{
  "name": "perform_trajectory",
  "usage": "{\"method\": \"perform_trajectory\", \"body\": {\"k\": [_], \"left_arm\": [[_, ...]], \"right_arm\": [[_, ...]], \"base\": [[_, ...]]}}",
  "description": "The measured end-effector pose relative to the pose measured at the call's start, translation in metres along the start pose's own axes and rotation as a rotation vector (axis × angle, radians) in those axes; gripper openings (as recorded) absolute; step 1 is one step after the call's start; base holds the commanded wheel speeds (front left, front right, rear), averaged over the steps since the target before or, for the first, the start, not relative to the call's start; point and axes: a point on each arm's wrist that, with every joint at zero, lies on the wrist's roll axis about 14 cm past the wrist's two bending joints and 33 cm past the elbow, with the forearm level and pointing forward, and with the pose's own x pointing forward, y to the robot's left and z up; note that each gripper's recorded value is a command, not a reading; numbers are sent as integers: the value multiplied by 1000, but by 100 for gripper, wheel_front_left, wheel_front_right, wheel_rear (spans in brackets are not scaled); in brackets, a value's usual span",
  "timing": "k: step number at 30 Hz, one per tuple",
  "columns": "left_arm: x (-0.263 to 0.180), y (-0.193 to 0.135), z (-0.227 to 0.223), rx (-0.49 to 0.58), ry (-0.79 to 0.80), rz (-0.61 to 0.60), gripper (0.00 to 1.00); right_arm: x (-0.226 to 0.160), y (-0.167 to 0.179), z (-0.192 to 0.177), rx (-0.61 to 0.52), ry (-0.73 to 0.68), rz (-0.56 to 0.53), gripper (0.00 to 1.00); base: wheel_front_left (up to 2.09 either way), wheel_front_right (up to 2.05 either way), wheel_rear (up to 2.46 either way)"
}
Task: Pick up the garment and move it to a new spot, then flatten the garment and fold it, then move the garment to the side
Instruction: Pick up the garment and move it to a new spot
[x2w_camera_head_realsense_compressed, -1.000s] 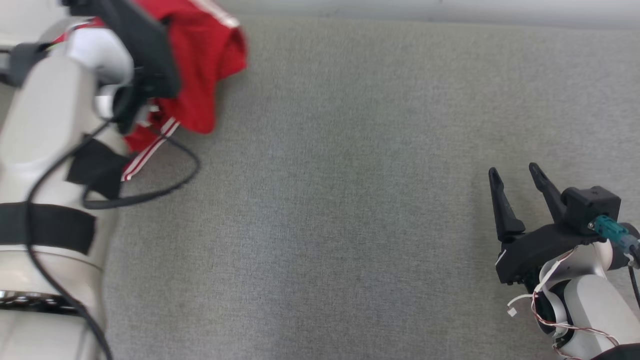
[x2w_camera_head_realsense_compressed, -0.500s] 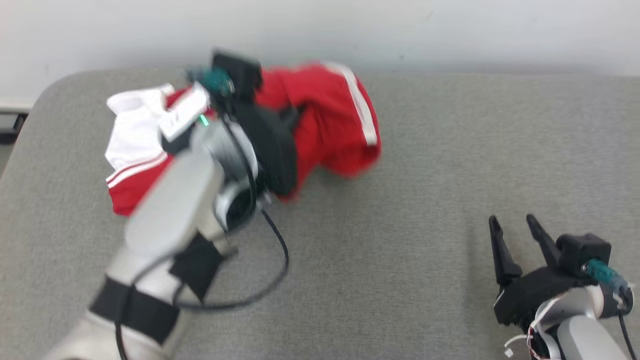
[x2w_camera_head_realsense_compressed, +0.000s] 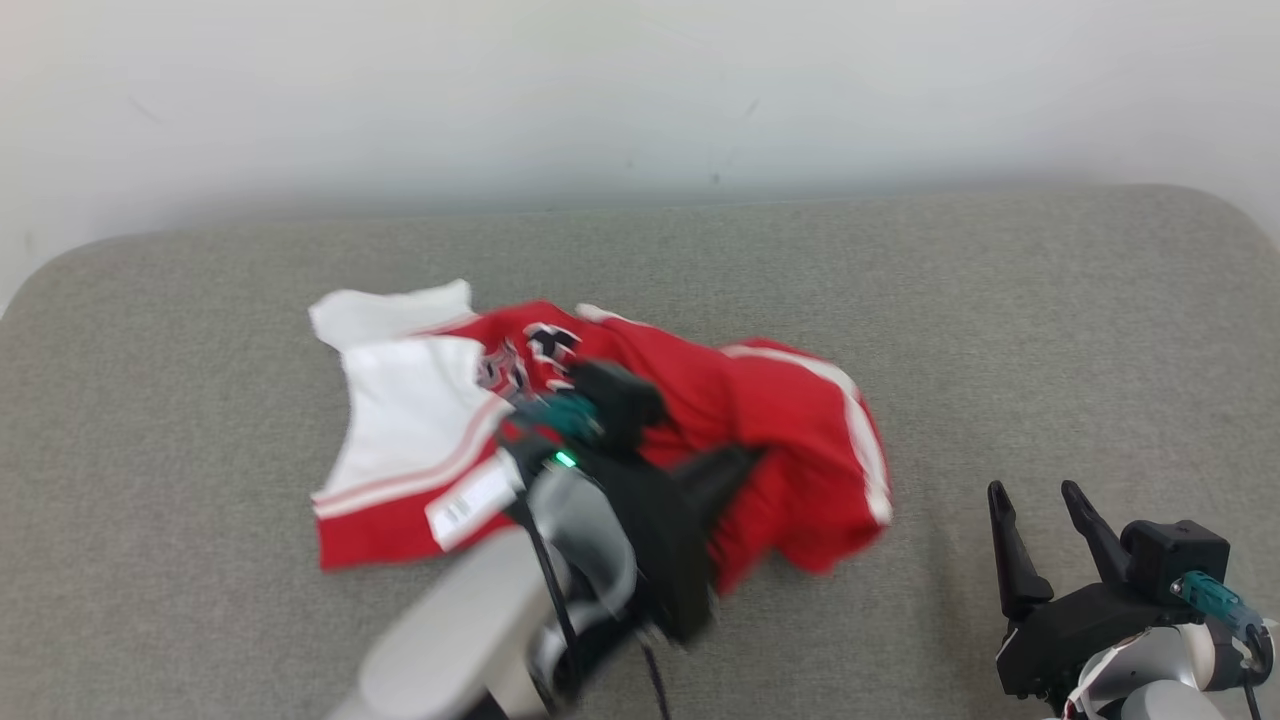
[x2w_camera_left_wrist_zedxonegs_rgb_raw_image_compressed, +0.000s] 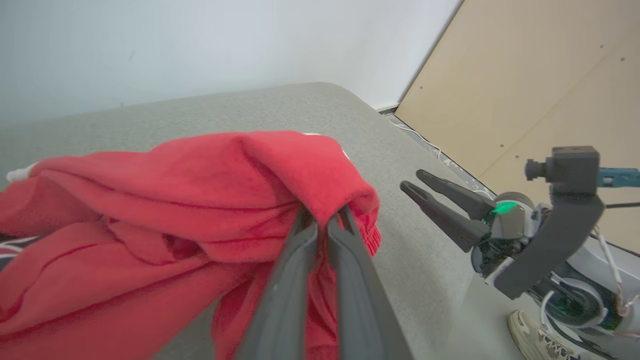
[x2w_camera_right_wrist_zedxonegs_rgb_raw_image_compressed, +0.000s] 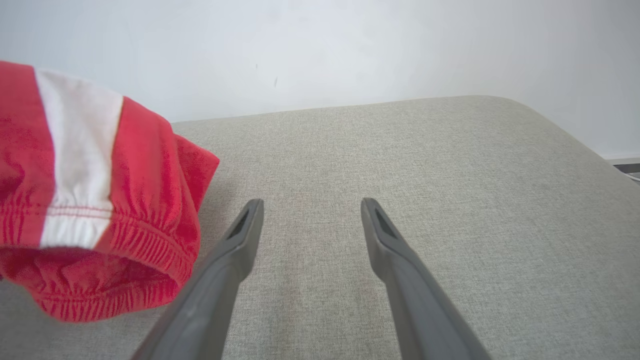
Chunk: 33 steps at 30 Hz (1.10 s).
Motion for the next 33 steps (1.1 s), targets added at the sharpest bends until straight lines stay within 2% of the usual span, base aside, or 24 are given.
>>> {"method": "perform_trajectory", "body": {"k": [3,5,12,18,22,25,30,33], "left_arm": [[2,-42,-9,-19,-1,-119,0],[3,-60,-16,-27,11,-157,0],[5,-83,-63,-74,134,-194,0],[3,-66,-118,-63,295,-133,0],[2,-43,-139,91,379,-84,0],[9,-27,-125,140,352,-44,0],[22,1,-77,209,235,37,0],[22,4,-67,229,206,53,0]], "right_arm": [[-2,-4,1,2,-5,-10,100],[-3,-4,2,2,-7,-12,100],[-4,-6,3,4,-12,-17,100],[-1,-11,6,10,-18,-31,100],[-2,-15,3,8,-9,-42,100],[-2,-15,3,7,-10,-42,100],[-1,-12,2,8,-8,-32,100],[-2,-9,2,9,-9,-25,100]], "base": [[0,0,0],[0,0,0],[0,0,0],[0,0,0],[0,0,0],[0,0,0],[0,0,0],[0,0,0]]}}
